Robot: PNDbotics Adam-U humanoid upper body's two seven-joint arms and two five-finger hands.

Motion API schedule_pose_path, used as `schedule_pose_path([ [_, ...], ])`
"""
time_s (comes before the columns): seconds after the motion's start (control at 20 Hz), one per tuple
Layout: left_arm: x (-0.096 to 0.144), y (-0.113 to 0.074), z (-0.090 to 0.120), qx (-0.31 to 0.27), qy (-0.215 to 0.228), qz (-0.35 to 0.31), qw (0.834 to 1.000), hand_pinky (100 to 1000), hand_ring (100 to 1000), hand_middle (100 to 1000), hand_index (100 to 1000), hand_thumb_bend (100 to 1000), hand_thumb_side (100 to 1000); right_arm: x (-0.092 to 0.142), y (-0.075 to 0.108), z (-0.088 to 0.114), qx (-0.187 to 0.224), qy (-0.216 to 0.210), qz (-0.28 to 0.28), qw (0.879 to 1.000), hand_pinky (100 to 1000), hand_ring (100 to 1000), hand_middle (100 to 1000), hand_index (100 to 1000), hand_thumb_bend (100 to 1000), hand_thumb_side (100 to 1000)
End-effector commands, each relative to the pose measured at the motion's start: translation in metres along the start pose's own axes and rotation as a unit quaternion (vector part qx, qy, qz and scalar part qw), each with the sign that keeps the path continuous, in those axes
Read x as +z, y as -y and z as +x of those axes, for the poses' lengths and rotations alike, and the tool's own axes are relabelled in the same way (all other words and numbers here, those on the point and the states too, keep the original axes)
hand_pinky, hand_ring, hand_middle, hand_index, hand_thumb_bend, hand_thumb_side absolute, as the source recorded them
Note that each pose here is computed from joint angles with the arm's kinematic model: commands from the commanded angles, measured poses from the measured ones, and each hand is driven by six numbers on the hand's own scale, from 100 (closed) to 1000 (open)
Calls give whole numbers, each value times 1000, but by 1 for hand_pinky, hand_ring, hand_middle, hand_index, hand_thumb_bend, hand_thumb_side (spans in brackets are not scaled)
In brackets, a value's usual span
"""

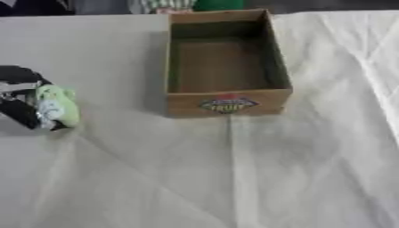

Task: Pick up objects on the table and place them in the box.

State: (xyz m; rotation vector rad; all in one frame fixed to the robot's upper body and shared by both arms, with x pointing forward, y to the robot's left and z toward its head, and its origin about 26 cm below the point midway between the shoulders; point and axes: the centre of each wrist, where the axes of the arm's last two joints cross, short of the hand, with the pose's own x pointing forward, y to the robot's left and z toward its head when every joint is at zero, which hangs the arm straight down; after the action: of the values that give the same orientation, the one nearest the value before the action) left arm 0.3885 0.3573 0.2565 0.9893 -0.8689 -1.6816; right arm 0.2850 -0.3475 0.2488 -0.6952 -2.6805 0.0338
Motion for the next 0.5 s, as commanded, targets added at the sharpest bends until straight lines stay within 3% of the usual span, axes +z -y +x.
schedule_pose_path([
  [0.05,18,-16,-8,1,-8,26,1000,514,617,580,815,100,498,-6,3,5,0,11,0,1000,848,734,746,889,100,577],
  [0.5,40,-40,-2,-6,-5,96,995,499,589,551,790,100,409,-6,4,5,0,11,-1,1000,847,735,746,889,100,577],
])
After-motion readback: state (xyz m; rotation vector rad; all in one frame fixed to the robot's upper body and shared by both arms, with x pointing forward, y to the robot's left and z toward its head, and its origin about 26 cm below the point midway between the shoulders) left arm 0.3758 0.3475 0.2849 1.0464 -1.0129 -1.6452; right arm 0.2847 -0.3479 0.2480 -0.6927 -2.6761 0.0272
